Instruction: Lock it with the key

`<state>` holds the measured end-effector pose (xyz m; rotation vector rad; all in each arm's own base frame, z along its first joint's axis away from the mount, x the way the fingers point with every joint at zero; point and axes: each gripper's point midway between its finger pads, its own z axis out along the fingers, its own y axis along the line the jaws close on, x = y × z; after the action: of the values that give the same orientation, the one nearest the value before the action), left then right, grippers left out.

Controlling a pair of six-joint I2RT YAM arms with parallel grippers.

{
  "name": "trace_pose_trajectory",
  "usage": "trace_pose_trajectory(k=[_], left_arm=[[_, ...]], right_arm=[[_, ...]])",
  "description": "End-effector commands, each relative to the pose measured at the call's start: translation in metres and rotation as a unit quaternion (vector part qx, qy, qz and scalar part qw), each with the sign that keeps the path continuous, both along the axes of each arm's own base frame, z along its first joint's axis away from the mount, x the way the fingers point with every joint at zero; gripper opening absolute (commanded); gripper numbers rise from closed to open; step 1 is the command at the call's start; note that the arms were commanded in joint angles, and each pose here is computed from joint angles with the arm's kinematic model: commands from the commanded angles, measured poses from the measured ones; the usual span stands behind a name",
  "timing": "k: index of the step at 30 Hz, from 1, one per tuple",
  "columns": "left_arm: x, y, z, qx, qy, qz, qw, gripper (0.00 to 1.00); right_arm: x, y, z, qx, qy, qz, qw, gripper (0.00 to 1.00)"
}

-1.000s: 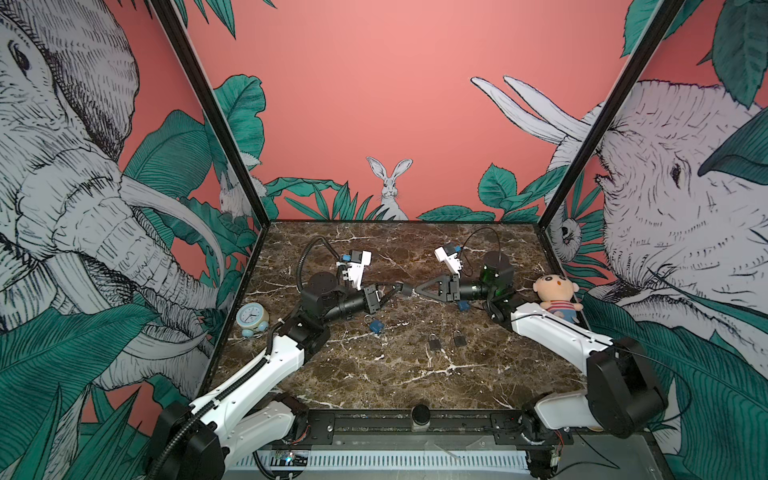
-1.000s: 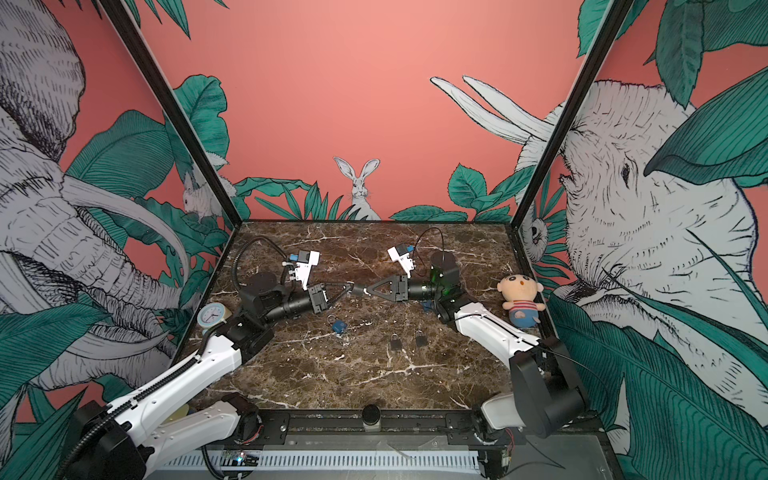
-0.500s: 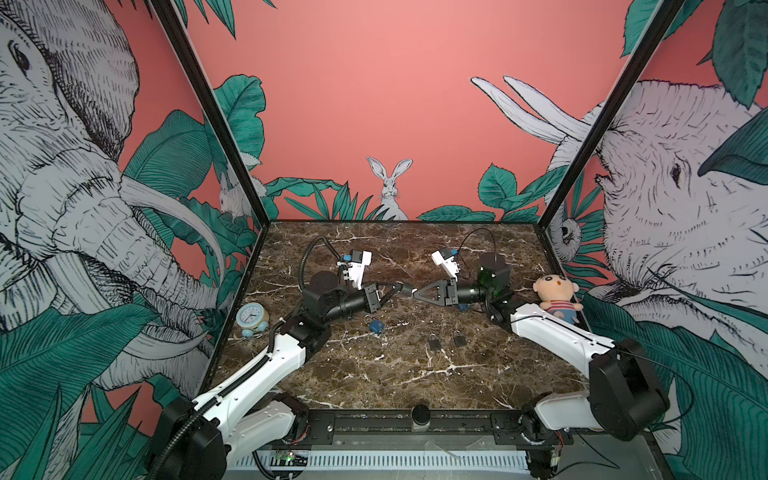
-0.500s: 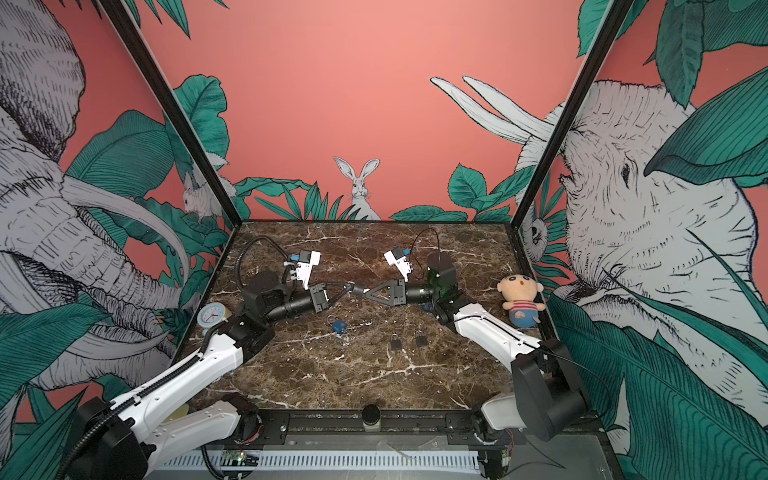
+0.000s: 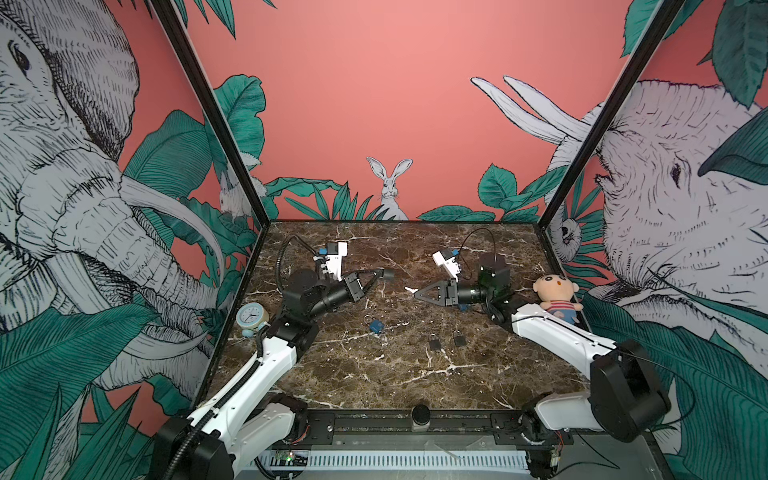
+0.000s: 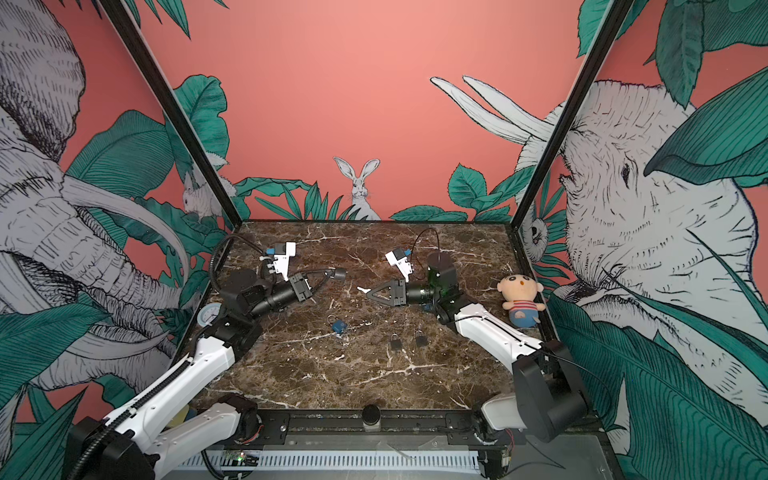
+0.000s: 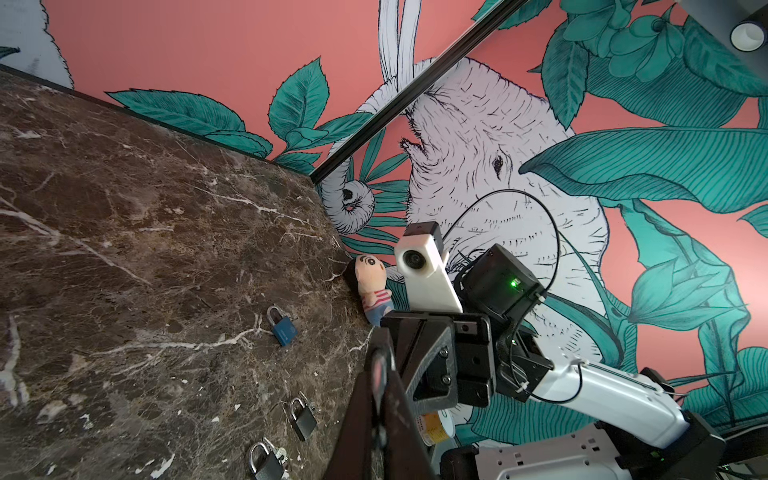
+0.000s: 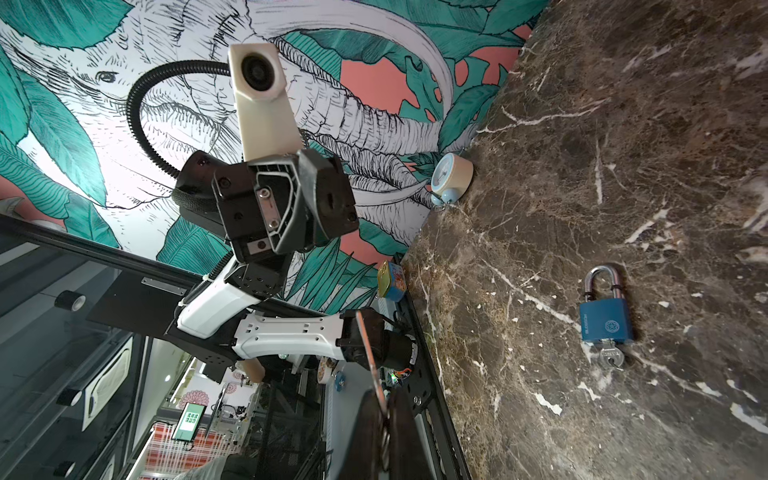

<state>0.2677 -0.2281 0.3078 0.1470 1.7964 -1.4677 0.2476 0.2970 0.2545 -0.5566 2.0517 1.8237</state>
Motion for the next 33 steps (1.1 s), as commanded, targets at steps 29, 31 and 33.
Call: trace_pose_trajectory(k=[29, 31, 33], left_arm=[[0.070, -0.123, -0.136, 0.193, 0.148, -0.190, 0.951, 0.00], [0.074, -0.132, -0.142, 0.193, 0.151, -0.204, 0.948, 0.00], [0.076, -0.138, -0.153, 0.205, 0.162, -0.216, 0.941, 0.00]], right_arm=[[0.062, -0.129, -0.056, -0.235, -0.039, -0.300, 0.924, 0.00], [0.059, -0.130, -0.055, -0.235, -0.040, -0.301, 0.923, 0.00], [0.054, -0.130, -0.053, -0.234, -0.044, -0.298, 0.924, 0.00]])
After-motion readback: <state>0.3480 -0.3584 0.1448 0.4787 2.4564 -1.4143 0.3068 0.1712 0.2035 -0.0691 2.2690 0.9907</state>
